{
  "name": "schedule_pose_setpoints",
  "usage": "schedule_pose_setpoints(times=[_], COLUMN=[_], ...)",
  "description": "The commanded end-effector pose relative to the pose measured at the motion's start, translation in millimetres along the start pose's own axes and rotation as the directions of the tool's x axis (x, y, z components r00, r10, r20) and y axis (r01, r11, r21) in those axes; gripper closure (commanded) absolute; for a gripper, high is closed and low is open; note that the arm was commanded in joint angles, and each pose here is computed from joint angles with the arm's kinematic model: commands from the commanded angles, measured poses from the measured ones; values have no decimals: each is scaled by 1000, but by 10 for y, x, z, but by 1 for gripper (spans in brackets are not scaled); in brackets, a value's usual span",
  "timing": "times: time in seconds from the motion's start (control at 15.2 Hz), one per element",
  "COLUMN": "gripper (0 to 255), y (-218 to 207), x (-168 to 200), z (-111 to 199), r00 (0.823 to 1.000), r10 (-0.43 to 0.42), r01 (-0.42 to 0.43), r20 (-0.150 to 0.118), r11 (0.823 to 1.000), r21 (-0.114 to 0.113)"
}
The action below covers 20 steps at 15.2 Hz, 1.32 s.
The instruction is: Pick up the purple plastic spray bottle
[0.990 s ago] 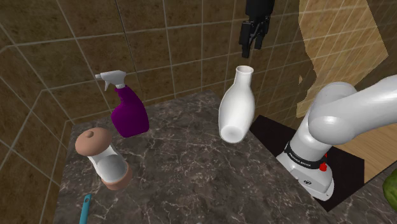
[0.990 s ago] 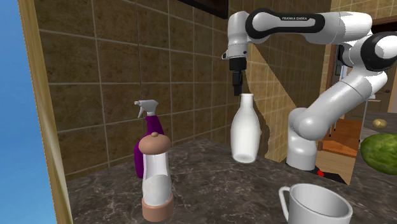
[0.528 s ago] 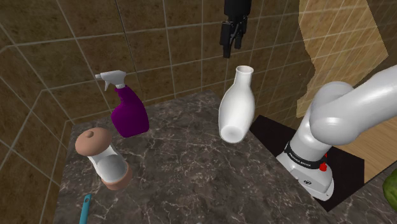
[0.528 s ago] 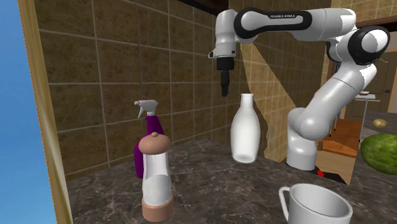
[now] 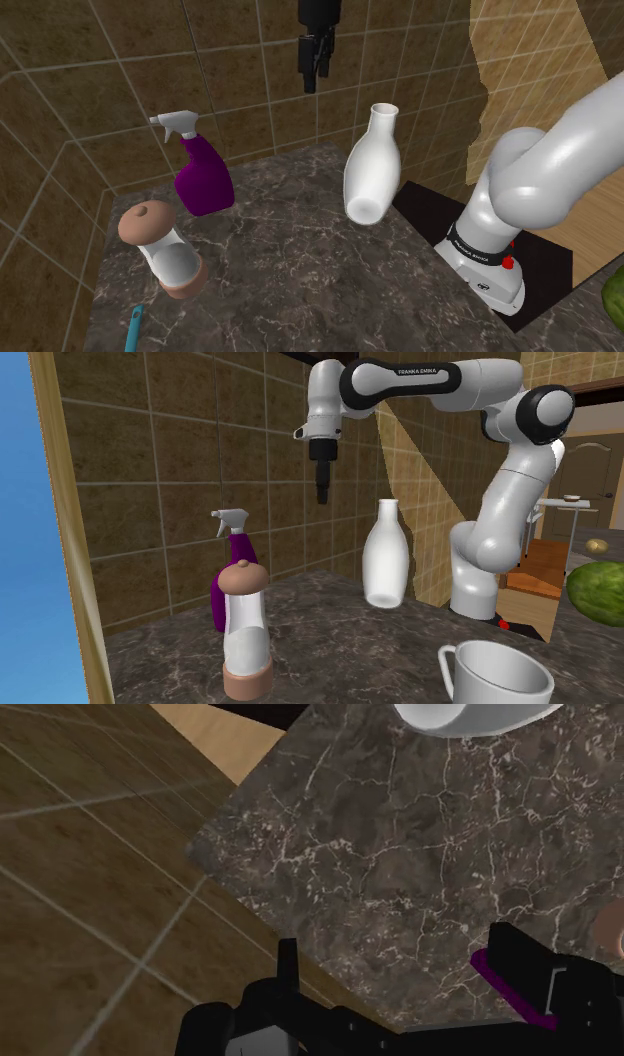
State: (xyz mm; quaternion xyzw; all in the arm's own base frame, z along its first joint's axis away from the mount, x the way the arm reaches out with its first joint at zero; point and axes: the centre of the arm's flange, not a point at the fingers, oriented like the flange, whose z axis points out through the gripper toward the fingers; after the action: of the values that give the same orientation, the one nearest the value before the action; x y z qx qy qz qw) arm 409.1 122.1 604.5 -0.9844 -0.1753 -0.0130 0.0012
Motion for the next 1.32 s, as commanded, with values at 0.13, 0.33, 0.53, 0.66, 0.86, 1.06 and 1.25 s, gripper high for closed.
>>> schedule_pose_setpoints(times=[0.13,0.33,0.53,0.66,0.86,1.06,1.25], gripper=[0,0,0,0,0,0,0], y=[-297,-543,-812,-1003,-1306,-1625,-1959], x=[415,693,949,1106,1320,1507,1666], z=[20,9,-7,-21,-46,-74,-107], r00=[993,979,957,939,906,865,818], r10=[-116,-200,-283,-337,-416,-491,-563], r01=[116,200,283,338,417,493,565], r20=[-23,-40,-57,-68,-85,-101,-117], r11=[993,980,959,941,909,870,825], r21=[3,4,3,1,-2,-7,-14])
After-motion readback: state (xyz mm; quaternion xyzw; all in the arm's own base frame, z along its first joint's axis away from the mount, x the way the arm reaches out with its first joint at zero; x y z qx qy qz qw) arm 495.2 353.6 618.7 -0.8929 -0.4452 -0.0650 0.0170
